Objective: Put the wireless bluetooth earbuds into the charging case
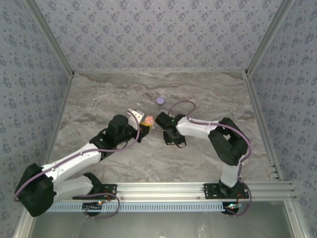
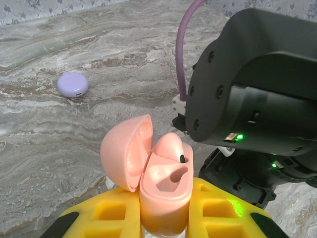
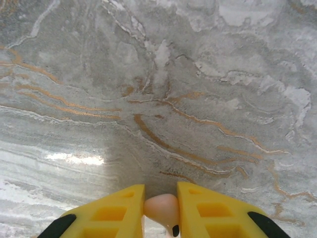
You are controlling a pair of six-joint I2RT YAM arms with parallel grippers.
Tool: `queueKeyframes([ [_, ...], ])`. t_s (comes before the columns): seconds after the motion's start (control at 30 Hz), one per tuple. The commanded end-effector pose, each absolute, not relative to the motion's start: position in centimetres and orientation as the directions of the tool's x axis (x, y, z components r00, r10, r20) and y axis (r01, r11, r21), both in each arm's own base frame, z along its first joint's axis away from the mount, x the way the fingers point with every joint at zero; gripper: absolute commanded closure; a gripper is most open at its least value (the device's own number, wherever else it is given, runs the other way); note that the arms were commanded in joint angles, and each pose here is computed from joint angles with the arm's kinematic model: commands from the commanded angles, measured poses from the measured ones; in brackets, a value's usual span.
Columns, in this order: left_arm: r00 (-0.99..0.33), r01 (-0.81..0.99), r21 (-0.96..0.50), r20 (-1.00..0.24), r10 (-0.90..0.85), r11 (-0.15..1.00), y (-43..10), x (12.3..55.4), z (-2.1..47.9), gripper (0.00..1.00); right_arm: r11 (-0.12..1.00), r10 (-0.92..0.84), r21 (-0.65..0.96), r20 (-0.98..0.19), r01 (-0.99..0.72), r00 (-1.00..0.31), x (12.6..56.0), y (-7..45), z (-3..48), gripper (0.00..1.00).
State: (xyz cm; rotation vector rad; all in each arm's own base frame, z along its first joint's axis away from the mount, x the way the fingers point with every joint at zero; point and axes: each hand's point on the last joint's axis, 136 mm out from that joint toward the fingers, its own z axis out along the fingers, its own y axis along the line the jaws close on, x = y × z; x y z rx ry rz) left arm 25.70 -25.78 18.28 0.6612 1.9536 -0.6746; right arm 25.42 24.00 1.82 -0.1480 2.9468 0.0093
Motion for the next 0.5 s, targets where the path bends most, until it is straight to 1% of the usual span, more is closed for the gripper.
queueKeyframes([
  [0.0, -0.397, 0.683, -0.184, -0.906, 0.149, 0.707, -26.3, 26.3, 19.7, 0.9, 0.995, -0.1, -0.003, -0.204, -0.102, -0.974, 25.3, 23.3, 2.0, 0.76],
  [0.17, -0.43, 0.662, -0.201, -0.891, 0.147, 0.722, -26.3, 26.6, 18.6, 0.9, 0.995, -0.081, 0.035, -0.237, -0.092, -0.968, 25.6, 23.0, 2.8, 0.76],
  [0.47, -0.476, 0.642, -0.239, -0.869, 0.134, 0.729, -26.7, 27.0, 16.3, 0.91, 0.982, -0.02, 0.168, -0.345, -0.083, -0.938, 27.2, 22.9, 5.8, 0.77],
])
